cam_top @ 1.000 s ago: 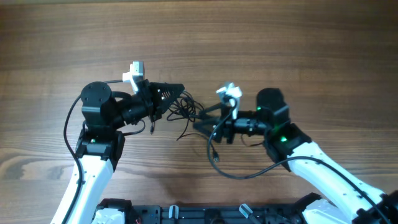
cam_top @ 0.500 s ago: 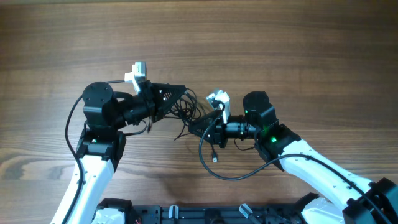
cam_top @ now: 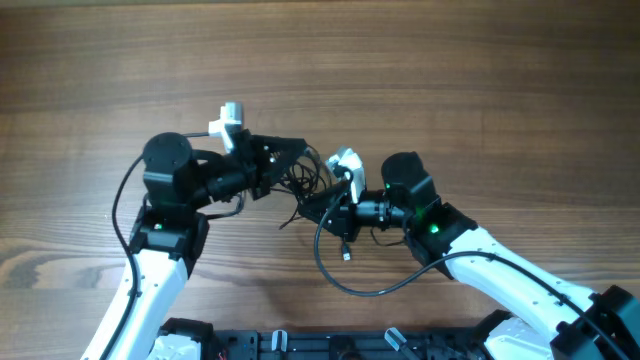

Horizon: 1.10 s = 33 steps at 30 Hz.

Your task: Untangle cables

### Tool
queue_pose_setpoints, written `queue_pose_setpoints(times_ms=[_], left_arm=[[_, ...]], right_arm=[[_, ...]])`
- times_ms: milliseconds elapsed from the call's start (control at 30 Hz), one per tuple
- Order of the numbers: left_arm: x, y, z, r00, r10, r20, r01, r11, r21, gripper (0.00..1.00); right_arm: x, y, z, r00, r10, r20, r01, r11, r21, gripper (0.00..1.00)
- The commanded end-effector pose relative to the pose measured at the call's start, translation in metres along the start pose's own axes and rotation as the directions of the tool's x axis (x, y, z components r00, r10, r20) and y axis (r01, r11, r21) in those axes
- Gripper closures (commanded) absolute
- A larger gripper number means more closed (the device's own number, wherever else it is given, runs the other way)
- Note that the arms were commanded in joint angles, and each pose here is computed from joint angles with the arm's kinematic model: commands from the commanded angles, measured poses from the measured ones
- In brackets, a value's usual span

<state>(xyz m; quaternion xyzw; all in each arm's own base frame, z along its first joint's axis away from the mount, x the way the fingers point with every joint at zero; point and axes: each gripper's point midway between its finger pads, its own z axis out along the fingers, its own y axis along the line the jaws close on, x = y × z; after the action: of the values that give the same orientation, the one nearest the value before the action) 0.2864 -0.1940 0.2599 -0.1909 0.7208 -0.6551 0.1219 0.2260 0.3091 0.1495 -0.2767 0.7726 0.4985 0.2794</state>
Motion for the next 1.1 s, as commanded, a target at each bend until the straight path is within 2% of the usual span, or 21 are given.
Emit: queue_pose_setpoints(times_ms=[0, 67, 133, 300, 333, 367, 467, 533, 767, 800, 867, 900, 967, 1000, 1067], left_arm=[[0.003, -0.006, 0.006, 1.0, -0.004, 0.017, 0.004, 1.0, 0.005, 0.96], [0.0, -0.006, 0.004, 1.0, -0.004, 0.026, 0.004, 1.0, 0.007, 0.96], [-0.004, -0.007, -0.002, 1.0, -0.002, 0.024, 0.001, 1.0, 0.013, 0.96], [-0.027, -0.009, -0.035, 0.999, 0.019, 0.043, -0.021, 0.999, 0.035, 0.96], [-0.033, -0.009, -0.044, 0.998, 0.026, 0.06, -0.028, 0.999, 0.04, 0.96], [-0.048, -0.009, -0.064, 0.994, 0.021, 0.104, -0.026, 0.998, 0.049, 0.96], [-0.067, -0.009, -0.087, 0.984, 0.01, 0.18, -0.02, 0.998, 0.057, 0.96], [-0.078, -0.008, -0.1, 0.972, 0.003, 0.233, -0.018, 0.998, 0.06, 0.96], [-0.098, -0.006, -0.128, 0.941, 0.042, 0.335, -0.062, 0.997, 0.049, 0.96], [-0.099, -0.006, -0.13, 0.939, 0.041, 0.342, -0.061, 0.997, 0.049, 0.96], [-0.098, -0.006, -0.129, 0.94, 0.041, 0.338, -0.061, 0.997, 0.049, 0.96], [-0.095, -0.006, -0.124, 0.945, 0.054, 0.323, -0.072, 0.996, 0.045, 0.94], [-0.084, -0.007, -0.106, 0.956, 0.123, 0.268, -0.135, 0.99, 0.026, 0.84], [-0.079, -0.004, -0.095, 0.959, 0.14, 0.246, -0.147, 0.989, 0.013, 0.8], [-0.073, 0.004, -0.077, 0.966, 0.107, 0.234, -0.107, 0.994, -0.015, 0.73]], right_arm=[[0.0, -0.04, 0.001, 0.999, 0.032, 0.027, -0.037, 0.98, 0.197, 0.95], [-0.002, -0.049, -0.005, 0.998, 0.055, 0.04, -0.063, 0.971, 0.229, 0.95], [-0.008, -0.061, -0.019, 0.985, 0.149, 0.085, -0.166, 0.951, 0.261, 0.96], [-0.036, -0.103, -0.113, 0.923, 0.256, 0.288, -0.355, 0.855, 0.378, 0.95], [-0.038, -0.11, -0.137, 0.903, 0.265, 0.337, -0.395, 0.823, 0.408, 0.96], [-0.039, -0.122, -0.182, 0.862, 0.266, 0.43, -0.463, 0.76, 0.457, 0.95], [-0.03, -0.135, -0.237, 0.811, 0.241, 0.533, -0.54, 0.658, 0.524, 0.96], [-0.015, -0.145, -0.272, 0.749, 0.255, 0.612, -0.632, 0.553, 0.543, 0.95], [0.029, -0.17, -0.312, 0.598, 0.345, 0.723, -0.799, 0.321, 0.508, 0.96], [0.03, -0.171, -0.309, 0.59, 0.365, 0.72, -0.806, 0.326, 0.495, 0.96], [0.023, -0.163, -0.282, 0.615, 0.452, 0.646, -0.783, 0.45, 0.431, 0.95], [0.016, -0.153, -0.263, 0.657, 0.484, 0.578, -0.742, 0.551, 0.382, 0.95], [0.001, -0.132, -0.229, 0.718, 0.52, 0.462, -0.671, 0.694, 0.261, 0.95], [-0.011, -0.115, -0.206, 0.772, 0.506, 0.384, -0.601, 0.778, 0.182, 0.95], [-0.028, -0.088, -0.171, 0.857, 0.434, 0.277, -0.47, 0.879, 0.078, 0.95]])
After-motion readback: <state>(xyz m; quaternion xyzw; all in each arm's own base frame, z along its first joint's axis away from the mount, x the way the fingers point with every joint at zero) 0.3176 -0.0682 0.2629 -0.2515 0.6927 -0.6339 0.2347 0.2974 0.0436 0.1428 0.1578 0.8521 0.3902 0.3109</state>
